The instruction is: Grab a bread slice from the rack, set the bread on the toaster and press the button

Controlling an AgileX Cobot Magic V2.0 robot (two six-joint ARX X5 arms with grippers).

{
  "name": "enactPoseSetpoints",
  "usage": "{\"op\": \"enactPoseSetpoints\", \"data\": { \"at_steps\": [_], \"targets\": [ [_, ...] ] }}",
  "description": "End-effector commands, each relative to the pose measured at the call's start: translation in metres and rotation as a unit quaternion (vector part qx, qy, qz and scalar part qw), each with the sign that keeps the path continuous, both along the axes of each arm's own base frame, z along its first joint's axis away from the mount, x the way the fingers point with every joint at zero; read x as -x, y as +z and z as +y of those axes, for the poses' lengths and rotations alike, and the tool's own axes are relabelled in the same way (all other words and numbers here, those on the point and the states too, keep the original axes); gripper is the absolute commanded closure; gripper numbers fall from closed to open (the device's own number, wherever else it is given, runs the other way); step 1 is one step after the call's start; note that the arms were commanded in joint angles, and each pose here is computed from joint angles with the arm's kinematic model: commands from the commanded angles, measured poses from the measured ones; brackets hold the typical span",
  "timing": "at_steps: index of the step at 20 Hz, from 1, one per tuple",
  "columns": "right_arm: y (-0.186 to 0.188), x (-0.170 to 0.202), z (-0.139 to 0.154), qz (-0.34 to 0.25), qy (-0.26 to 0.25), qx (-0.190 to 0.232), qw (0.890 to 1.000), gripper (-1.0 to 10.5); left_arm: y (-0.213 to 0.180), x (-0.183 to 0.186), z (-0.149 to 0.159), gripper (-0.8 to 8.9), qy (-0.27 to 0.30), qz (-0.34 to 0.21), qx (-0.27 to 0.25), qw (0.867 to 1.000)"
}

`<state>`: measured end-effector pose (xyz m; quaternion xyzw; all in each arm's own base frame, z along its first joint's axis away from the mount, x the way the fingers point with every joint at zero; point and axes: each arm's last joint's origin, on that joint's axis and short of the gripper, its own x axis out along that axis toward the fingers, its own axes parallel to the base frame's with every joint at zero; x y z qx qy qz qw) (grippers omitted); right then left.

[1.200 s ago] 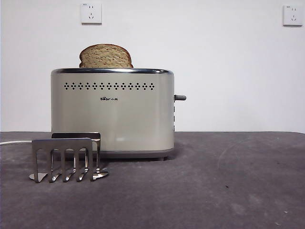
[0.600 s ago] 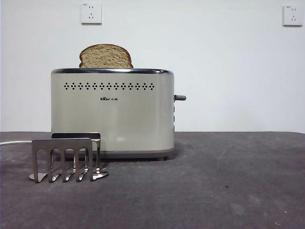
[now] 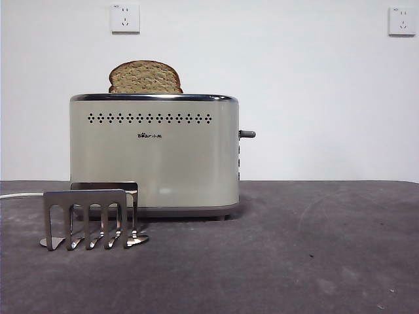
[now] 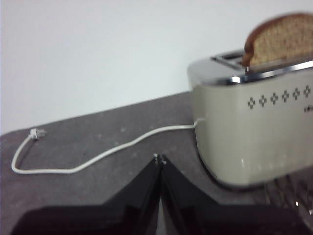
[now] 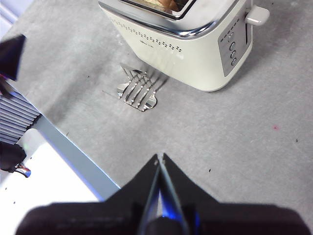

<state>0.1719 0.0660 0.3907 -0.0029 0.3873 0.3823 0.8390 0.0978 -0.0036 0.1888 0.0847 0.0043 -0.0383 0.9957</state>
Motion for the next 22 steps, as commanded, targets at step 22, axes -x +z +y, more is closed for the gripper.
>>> {"op": "enactPoseSetpoints", "data": {
  "at_steps": [22],
  "targets": [
    [-0.002,-0.001,0.000,0.001,0.001,0.003,1.000,9.5,-0.040,0.003,0.000,8.17,0.010,0.099,0.072,0.992]
  ]
}}
